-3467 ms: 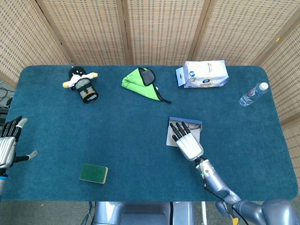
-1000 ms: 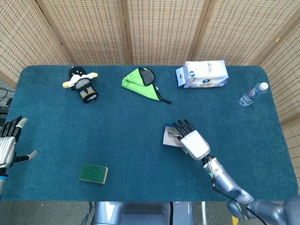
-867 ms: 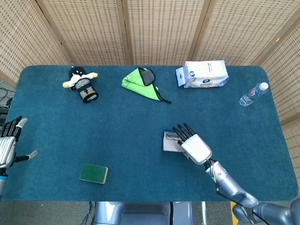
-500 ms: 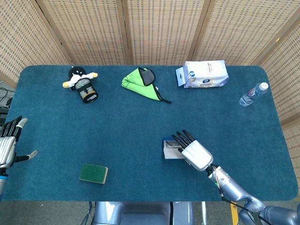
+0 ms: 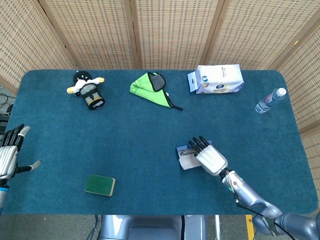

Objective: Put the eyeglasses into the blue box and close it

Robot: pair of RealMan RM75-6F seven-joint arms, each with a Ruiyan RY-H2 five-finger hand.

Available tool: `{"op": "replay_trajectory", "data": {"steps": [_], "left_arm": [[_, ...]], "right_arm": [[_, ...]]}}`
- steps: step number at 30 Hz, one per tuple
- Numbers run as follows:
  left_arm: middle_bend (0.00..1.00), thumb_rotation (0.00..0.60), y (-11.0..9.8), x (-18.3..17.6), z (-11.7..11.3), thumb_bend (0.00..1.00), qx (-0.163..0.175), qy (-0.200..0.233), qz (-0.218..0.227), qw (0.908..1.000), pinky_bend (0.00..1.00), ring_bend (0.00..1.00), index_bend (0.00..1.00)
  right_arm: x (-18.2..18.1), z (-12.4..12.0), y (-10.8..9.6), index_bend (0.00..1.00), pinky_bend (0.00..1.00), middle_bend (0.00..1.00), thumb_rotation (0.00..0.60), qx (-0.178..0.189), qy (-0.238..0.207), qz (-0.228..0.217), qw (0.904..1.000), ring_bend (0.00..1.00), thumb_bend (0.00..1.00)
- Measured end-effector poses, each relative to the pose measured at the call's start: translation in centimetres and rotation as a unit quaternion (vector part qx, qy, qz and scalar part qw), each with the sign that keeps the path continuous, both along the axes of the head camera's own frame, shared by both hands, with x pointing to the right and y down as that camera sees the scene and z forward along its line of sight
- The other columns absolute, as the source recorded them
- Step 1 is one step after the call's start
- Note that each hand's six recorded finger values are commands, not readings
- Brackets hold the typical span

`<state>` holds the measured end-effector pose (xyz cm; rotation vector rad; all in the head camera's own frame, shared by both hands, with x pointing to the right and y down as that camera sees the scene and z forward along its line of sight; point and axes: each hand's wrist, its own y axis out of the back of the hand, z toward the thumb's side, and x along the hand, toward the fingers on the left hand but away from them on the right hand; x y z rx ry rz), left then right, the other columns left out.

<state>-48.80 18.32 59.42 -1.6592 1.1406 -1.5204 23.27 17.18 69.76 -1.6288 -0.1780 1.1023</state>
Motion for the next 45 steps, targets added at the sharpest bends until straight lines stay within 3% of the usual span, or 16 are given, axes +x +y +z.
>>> {"op": "replay_trajectory", "data": {"steps": [35,40,45], "left_arm": [[0.00,0.600,0.0,0.1,0.1,0.00,-0.003,-0.001,0.001,1.0000,0.00,0.00,0.00],[0.00,0.600,0.0,0.0,0.0,0.00,-0.002,0.000,0.000,1.0000,0.00,0.00,0.00],[0.00,0.600,0.0,0.0,0.1,0.00,-0.003,0.000,0.000,1.0000,0.00,0.00,0.00]], "right_arm": [[-2.5,0.7,-5.3,0.69,0.08,0.11,0.600,0.030,0.019,0.025,0.9991,0.00,0.54],[-2.5,0.8,-6.0,0.62,0.08,0.11,0.600,0.034,0.013,0.043,0.9984,0.00,0.52],[-2.6,0.7,-6.6,0.43,0.08,0.10,0.600,0.041,0.001,0.059,0.9974,0.00,0.49]]}}
